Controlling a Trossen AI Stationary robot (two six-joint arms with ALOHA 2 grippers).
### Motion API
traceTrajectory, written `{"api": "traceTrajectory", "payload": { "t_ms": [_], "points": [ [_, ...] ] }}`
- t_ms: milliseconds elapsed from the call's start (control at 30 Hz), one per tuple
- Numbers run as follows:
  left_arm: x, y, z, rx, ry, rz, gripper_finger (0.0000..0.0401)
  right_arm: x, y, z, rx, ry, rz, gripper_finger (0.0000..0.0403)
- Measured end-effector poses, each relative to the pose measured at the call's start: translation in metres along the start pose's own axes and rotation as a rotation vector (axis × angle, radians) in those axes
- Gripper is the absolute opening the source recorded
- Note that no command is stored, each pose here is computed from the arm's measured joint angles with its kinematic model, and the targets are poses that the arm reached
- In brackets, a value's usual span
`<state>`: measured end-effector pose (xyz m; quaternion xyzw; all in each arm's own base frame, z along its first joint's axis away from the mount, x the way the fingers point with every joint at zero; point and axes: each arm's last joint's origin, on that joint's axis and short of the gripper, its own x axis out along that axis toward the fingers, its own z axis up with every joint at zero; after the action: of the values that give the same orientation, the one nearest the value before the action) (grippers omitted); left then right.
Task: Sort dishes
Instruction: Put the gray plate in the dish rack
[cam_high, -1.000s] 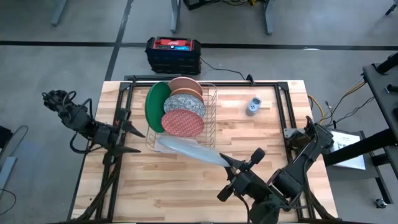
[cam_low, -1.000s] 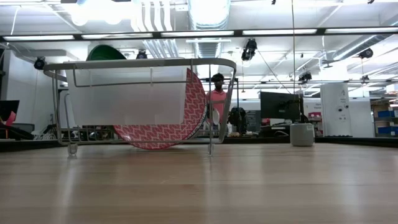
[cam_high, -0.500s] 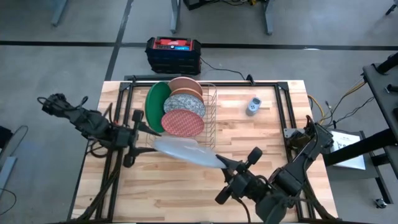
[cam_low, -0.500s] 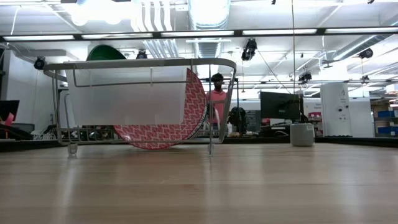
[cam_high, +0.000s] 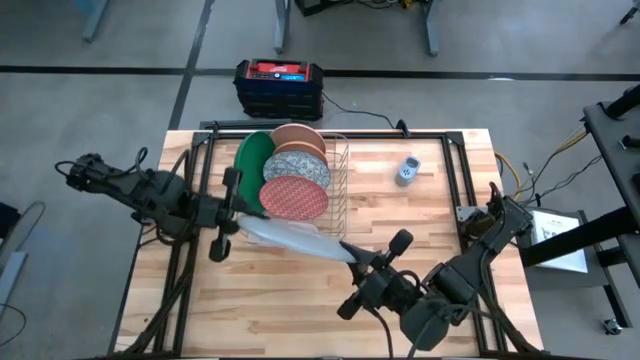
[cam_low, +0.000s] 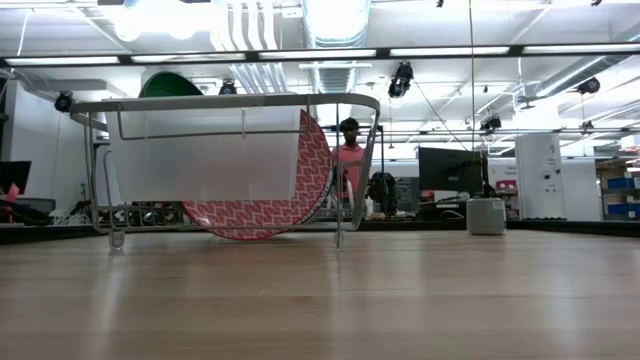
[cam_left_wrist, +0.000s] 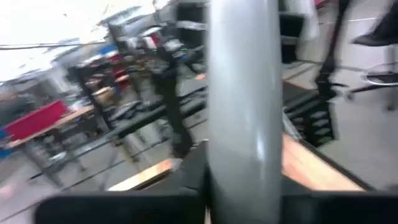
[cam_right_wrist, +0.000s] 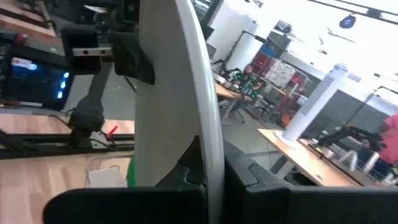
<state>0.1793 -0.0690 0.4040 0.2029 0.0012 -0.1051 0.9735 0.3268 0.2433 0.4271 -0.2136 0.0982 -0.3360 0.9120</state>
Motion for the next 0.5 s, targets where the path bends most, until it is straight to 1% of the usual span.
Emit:
{"api": "traceTrajectory", "payload": {
  "t_ms": [33,67,167,233,367,500],
  "points": [
    [0.001,0.002,0.001,-0.007,0.001,0.015,0.0023,0.000,0.000,0.000,0.001,0.000,0.000,0.0003],
    [0.002,0.004,0.001,-0.015,0.003,0.023,0.0017,0.000,0.000,0.000,0.004,0.001,-0.007,0.0003],
    [0.002,0.010,0.004,-0.021,0.004,0.042,0.0013,0.000,-0.001,0.001,0.038,0.002,-0.012,0.0007],
    [0.002,0.014,0.006,0.005,0.005,0.047,0.0008,-0.001,-0.001,0.001,0.054,0.001,-0.011,0.0022],
    [-0.002,0.029,0.016,0.072,-0.016,0.028,0.0007,-0.007,-0.004,0.004,0.129,-0.003,-0.018,0.0082],
    [-0.002,0.047,0.029,0.090,-0.038,-0.015,0.0006,-0.020,-0.003,0.003,0.148,-0.001,-0.071,0.0149]
  ]
}}
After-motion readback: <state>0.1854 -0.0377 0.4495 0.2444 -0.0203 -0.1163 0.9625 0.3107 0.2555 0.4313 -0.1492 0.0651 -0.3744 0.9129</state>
